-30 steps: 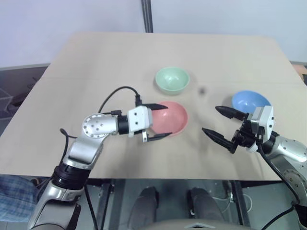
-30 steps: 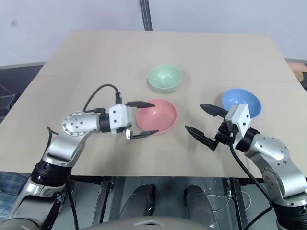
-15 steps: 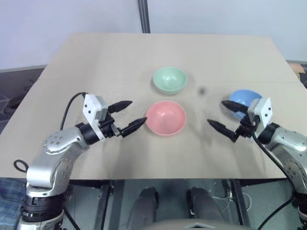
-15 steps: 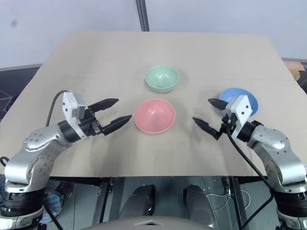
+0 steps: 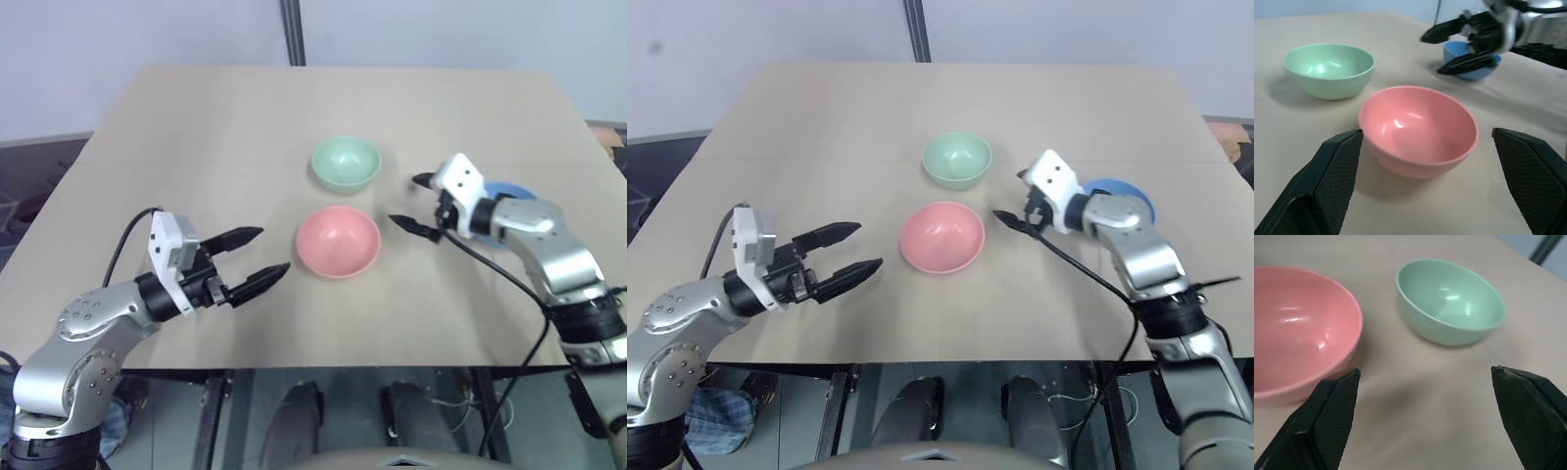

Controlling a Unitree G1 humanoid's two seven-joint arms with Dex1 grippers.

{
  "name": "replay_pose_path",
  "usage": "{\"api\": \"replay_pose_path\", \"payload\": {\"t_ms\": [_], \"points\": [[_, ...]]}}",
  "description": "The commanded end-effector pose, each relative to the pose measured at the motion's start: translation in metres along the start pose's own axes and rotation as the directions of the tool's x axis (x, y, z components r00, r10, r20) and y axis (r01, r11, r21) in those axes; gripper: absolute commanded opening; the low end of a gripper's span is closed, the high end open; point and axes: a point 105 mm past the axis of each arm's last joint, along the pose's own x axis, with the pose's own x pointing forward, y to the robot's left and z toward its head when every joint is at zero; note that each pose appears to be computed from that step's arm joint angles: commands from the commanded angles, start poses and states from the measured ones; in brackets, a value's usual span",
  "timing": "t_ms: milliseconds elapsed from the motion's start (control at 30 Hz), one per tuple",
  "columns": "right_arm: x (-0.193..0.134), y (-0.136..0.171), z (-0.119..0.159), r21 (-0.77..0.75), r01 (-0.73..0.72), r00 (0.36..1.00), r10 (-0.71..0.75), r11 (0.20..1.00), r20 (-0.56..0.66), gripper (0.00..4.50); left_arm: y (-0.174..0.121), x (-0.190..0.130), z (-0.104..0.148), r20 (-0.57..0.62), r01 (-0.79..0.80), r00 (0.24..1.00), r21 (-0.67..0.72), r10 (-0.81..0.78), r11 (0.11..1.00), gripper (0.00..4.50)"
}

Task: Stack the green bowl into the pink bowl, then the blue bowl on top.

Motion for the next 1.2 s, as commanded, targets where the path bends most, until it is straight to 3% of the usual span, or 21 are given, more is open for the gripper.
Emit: {"api": "replay_pose_path", "payload": {"t_ms": [33, 400, 900, 1000, 1200], "points": [[0.021, -0.008, 0.021, -0.102, 0.007, 1.0, -0.008, 0.995, -0.014, 4.5, -0.007, -0.002, 0.01, 0.007, 0.033, 0.999, 0.045, -0.033, 0.998, 4.46], [0.089, 0.004, 0.055, -0.32, -0.089, 0.995, 0.068, 0.943, -0.074, 4.5, 0.006, -0.009, 0.01, 0.01, -0.069, 0.998, 0.067, 0.069, 0.995, 4.46], [0.129, 0.02, 0.056, -0.277, -0.149, 0.973, 0.09, 0.949, -0.214, 4.5, 0.025, -0.03, 0.005, 0.007, -0.311, 0.949, 0.16, 0.314, 0.937, 4.46], [0.133, 0.022, 0.055, -0.276, -0.159, 0.968, 0.094, 0.948, -0.234, 3.61, 0.026, -0.033, 0.006, 0.01, -0.332, 0.942, 0.172, 0.335, 0.927, 4.5], [0.136, 0.025, 0.052, -0.269, -0.175, 0.96, 0.103, 0.947, -0.26, 0.55, 0.026, -0.034, 0.005, 0.015, -0.348, 0.936, 0.179, 0.352, 0.92, 4.5]]}}
